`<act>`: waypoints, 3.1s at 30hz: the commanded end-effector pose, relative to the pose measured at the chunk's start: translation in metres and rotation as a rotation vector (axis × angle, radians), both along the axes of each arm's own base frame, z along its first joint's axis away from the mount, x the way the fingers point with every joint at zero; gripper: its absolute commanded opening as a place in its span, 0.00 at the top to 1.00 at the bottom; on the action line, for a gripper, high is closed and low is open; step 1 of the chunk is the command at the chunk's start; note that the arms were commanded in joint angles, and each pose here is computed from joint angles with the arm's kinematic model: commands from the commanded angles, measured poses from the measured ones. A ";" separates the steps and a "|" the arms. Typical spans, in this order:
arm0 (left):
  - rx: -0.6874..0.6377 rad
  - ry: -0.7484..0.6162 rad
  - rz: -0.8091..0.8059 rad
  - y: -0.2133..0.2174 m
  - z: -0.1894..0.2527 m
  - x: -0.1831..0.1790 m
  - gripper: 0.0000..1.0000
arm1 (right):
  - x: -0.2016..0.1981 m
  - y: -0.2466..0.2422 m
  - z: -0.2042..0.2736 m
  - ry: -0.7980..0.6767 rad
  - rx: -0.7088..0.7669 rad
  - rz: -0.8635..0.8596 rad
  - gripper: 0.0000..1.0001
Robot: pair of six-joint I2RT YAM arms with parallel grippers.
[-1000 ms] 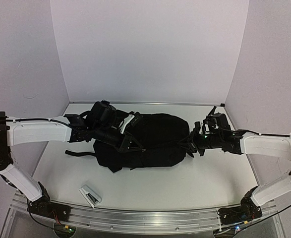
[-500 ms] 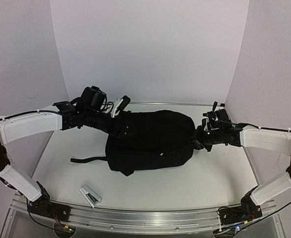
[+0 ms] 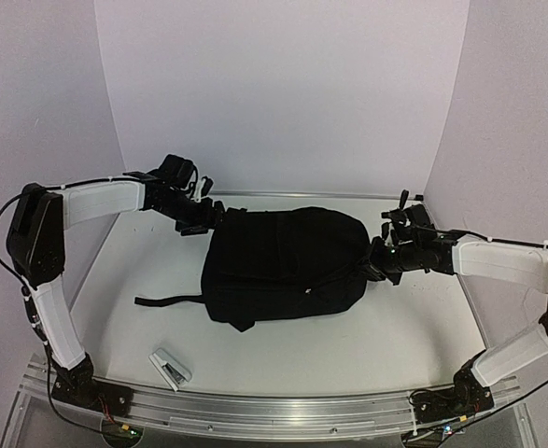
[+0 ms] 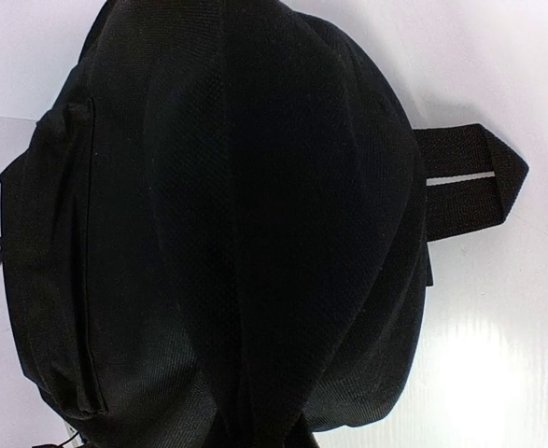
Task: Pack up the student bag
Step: Zip the student bag at the center of the board, then adjust the student bag at the center of the board, then zip the student bag at the center of the board.
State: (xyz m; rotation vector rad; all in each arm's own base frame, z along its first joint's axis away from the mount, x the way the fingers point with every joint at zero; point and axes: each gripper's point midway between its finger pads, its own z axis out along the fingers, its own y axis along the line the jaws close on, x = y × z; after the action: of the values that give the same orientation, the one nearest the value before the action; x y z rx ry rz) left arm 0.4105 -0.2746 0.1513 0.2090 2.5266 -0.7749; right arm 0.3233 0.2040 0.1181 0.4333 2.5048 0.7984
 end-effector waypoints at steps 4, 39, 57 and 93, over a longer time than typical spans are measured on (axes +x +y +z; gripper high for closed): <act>-0.104 -0.030 -0.033 -0.020 0.022 0.023 0.38 | 0.018 -0.009 0.035 -0.121 -0.011 -0.055 1.00; -0.432 0.083 -0.504 -0.116 0.043 -0.189 1.00 | 0.145 0.058 0.024 -0.236 -0.153 0.185 1.00; -0.184 -0.054 -0.326 -0.046 0.075 -0.146 0.29 | 0.108 0.087 0.112 -0.394 -0.072 0.258 0.51; -0.058 0.052 -0.396 -0.067 0.000 -0.088 0.70 | 0.036 0.062 0.158 -0.424 0.005 0.216 0.39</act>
State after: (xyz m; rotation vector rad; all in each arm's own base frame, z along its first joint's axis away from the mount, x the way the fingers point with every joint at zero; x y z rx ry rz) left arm 0.3153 -0.3325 0.1328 0.6639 2.6005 -0.9776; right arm 0.3629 0.2700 0.2650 -0.0200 2.2057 0.8789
